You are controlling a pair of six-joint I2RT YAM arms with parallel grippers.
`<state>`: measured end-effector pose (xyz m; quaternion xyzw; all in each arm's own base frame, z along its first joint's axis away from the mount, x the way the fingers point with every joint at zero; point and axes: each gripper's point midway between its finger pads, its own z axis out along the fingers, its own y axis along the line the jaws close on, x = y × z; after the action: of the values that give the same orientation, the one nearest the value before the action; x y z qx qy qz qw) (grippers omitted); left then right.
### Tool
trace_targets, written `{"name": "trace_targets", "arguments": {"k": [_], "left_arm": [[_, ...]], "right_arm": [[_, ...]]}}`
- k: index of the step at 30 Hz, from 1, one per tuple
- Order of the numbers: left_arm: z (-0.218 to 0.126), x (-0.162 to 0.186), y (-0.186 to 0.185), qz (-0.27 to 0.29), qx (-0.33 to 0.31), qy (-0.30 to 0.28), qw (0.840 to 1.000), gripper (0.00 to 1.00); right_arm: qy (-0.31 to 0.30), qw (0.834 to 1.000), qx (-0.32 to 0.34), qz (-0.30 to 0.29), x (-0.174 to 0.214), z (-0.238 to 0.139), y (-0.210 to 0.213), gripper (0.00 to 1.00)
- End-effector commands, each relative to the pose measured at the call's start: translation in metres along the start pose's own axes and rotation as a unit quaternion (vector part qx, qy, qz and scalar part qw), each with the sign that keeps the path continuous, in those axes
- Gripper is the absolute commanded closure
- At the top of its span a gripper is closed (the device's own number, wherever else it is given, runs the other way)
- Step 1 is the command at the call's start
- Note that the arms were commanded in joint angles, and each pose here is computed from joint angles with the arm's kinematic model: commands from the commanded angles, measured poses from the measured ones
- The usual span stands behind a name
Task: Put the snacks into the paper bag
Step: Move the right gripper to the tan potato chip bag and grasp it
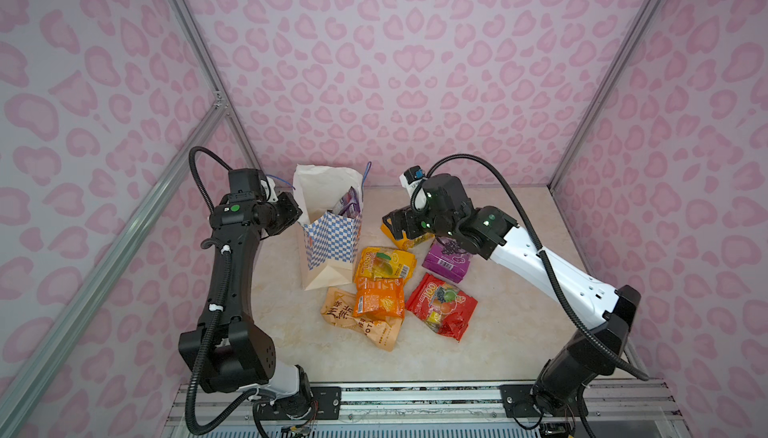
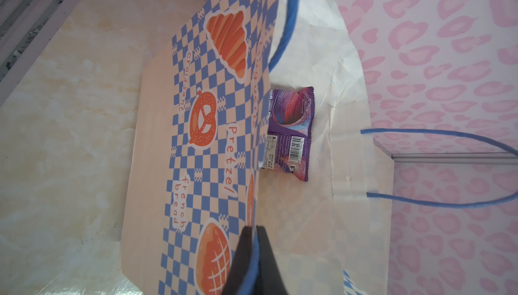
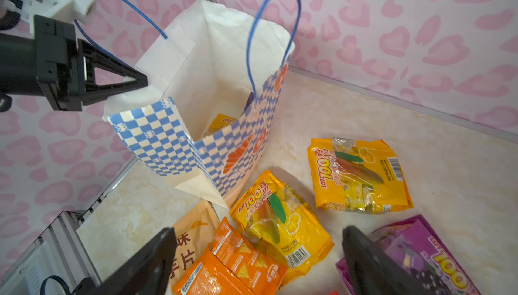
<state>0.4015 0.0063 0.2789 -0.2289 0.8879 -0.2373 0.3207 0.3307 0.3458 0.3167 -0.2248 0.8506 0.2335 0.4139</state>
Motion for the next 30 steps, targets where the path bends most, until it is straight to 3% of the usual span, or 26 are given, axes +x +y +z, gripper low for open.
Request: {"name": "trace_targets", "arguments": {"k": [1, 4, 7, 15, 20, 23, 30], "left_arm": [[0.000, 0.002, -0.001, 0.004, 0.009, 0.001, 1.000, 0.95], [0.006, 0.007, 0.003, -0.002, 0.009, 0.013, 1.000, 0.95], [0.008, 0.008, 0.007, -0.005, 0.003, 0.013, 1.000, 0.96], [0.002, 0.006, 0.010, -0.001, -0.006, 0.004, 1.000, 0.95], [0.001, 0.009, 0.010, 0.000, -0.004, 0.005, 1.000, 0.95], [0.003, 0.011, 0.011, -0.002, -0.004, 0.008, 1.000, 0.96], [-0.002, 0.012, 0.011, 0.001, -0.004, 0.000, 1.000, 0.95]], "right_arm": [[0.054, 0.998, -0.010, -0.032, 0.051, -0.001, 0.001, 0.06], [0.128, 0.987, -0.033, -0.089, 0.115, 0.002, 0.018, 0.12], [0.166, 0.972, -0.063, -0.156, 0.155, -0.001, 0.048, 0.20], [0.208, 0.929, -0.148, -0.269, 0.217, 0.013, 0.128, 0.28], [0.267, 0.905, -0.134, -0.304, 0.254, 0.044, 0.139, 0.37], [0.264, 0.900, -0.109, -0.329, 0.261, 0.059, 0.145, 0.37], [0.268, 0.905, -0.058, -0.325, 0.279, 0.088, 0.127, 0.39]]}}
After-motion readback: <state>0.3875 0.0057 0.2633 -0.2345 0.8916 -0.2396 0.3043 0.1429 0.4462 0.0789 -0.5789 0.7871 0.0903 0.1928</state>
